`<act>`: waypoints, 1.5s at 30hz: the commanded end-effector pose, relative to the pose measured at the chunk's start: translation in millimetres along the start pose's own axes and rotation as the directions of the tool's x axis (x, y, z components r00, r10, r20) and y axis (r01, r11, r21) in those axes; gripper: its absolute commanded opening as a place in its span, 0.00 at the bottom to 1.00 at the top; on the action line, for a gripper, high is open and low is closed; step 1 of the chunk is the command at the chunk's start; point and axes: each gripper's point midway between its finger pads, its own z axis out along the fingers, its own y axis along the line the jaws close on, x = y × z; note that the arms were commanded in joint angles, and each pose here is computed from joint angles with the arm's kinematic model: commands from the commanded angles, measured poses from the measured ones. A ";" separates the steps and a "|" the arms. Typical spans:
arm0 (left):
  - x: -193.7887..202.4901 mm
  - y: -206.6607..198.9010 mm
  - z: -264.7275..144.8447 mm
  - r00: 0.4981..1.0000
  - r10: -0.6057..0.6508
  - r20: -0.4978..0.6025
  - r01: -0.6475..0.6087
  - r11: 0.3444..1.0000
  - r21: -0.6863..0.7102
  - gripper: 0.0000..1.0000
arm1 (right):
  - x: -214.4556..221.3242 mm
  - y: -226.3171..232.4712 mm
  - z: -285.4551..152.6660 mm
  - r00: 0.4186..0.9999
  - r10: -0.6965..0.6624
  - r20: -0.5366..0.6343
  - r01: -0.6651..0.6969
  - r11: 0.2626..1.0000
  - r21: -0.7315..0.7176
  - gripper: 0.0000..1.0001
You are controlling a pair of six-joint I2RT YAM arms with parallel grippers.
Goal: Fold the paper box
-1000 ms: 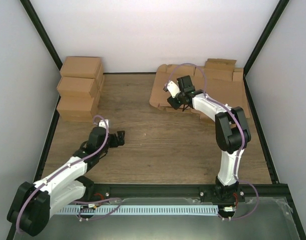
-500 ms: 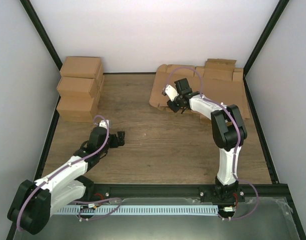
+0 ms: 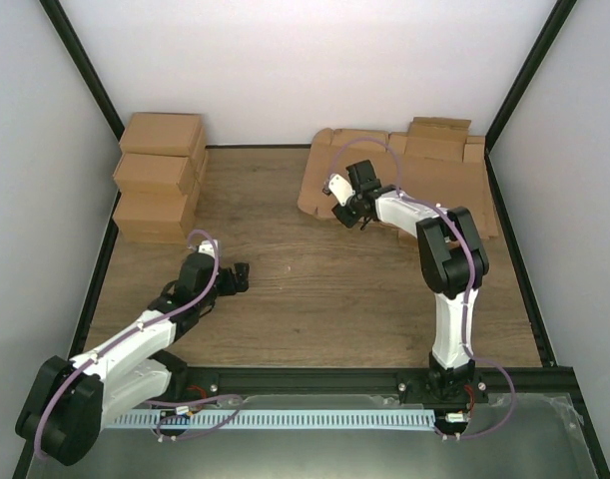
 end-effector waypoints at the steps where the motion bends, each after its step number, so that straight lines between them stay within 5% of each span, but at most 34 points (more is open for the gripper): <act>1: -7.4 -4.2 -0.4 1.000 -0.003 0.025 0.002 1.000 0.009 1.00 | -13.7 0.3 -8.0 0.999 -0.013 0.046 0.013 1.000 0.015 0.41; 15: -7.9 -4.3 -1.3 1.000 -0.003 0.028 0.003 1.000 0.011 1.00 | -34.0 34.6 -31.1 0.988 -0.075 0.135 0.085 0.994 -0.067 0.50; 29: -8.8 -4.0 -1.8 0.999 -0.005 0.032 0.005 1.000 0.009 1.00 | -17.1 -17.3 -17.5 0.999 -0.041 0.012 0.037 0.976 0.214 0.50; 35: -8.2 -3.6 -1.5 1.000 -0.004 0.030 0.004 1.000 0.006 1.00 | -16.9 -26.5 -19.6 0.999 -0.033 0.011 0.029 0.964 0.266 0.42; 40: -8.5 -3.4 -1.4 1.000 -0.005 0.031 0.004 1.000 0.005 1.00 | -14.6 -25.3 -15.3 0.999 -0.035 -0.004 0.035 0.966 0.257 0.37; 45: -8.4 -3.4 -1.5 1.000 -0.005 0.031 0.004 1.000 0.006 1.00 | -24.7 -6.3 -22.6 0.997 -0.057 0.051 0.048 0.987 0.152 0.47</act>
